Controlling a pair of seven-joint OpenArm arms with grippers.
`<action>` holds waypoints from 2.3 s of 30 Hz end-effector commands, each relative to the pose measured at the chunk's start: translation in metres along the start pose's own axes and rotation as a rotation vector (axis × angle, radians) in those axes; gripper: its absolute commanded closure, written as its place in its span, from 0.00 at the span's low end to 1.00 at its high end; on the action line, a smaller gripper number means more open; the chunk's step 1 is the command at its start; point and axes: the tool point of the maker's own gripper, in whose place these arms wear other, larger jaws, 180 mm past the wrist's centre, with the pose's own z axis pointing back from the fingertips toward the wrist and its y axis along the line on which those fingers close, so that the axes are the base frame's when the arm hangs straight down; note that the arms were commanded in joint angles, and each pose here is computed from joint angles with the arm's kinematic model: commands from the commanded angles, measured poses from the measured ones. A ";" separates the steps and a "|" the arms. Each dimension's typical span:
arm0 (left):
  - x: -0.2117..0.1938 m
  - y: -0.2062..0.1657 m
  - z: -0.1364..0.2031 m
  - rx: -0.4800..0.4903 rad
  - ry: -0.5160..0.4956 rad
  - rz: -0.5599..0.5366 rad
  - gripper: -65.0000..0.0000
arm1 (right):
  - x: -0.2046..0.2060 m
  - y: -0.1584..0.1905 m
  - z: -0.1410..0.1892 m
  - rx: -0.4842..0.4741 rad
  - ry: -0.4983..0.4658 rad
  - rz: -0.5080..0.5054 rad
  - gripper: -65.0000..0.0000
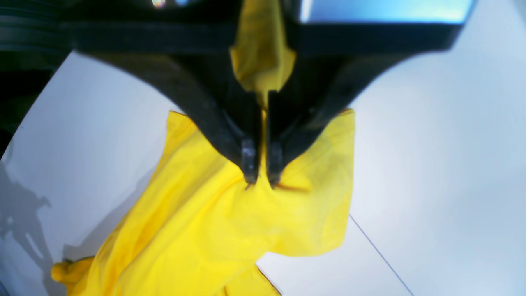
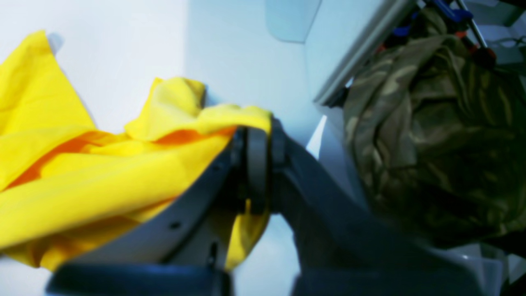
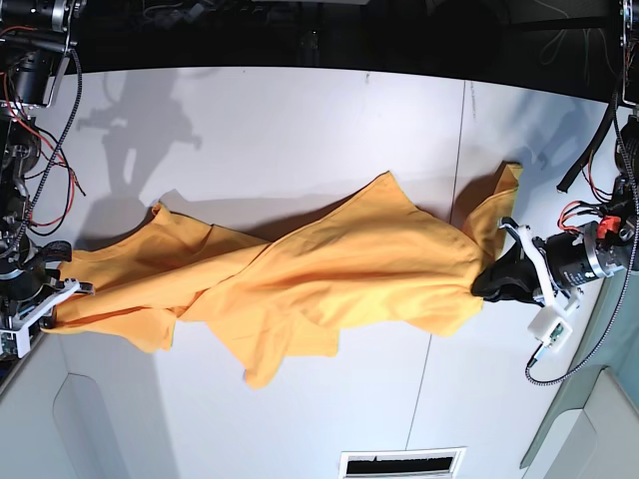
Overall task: Layout the t-shirt on the table in an organized manner, then fold the t-shirt properly
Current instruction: 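Lift the shirt and pull the grippers apart to stretch it, then lay the stretched shirt flat on the table and release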
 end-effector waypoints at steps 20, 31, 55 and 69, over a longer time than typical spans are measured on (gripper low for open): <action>0.103 -0.080 0.103 0.049 -0.307 -0.369 1.00 | 0.065 -0.048 0.169 0.064 -0.425 -0.088 1.00; 0.044 0.067 0.046 0.241 -0.234 0.007 1.00 | 0.123 0.023 0.011 0.260 -0.350 -0.081 1.00; -0.030 0.052 0.028 0.038 -0.030 0.384 0.52 | -0.046 0.029 -0.002 0.307 0.111 -0.330 0.34; -0.076 0.099 0.078 0.346 -0.037 0.347 0.52 | -0.171 0.085 0.049 0.436 0.312 -0.486 0.34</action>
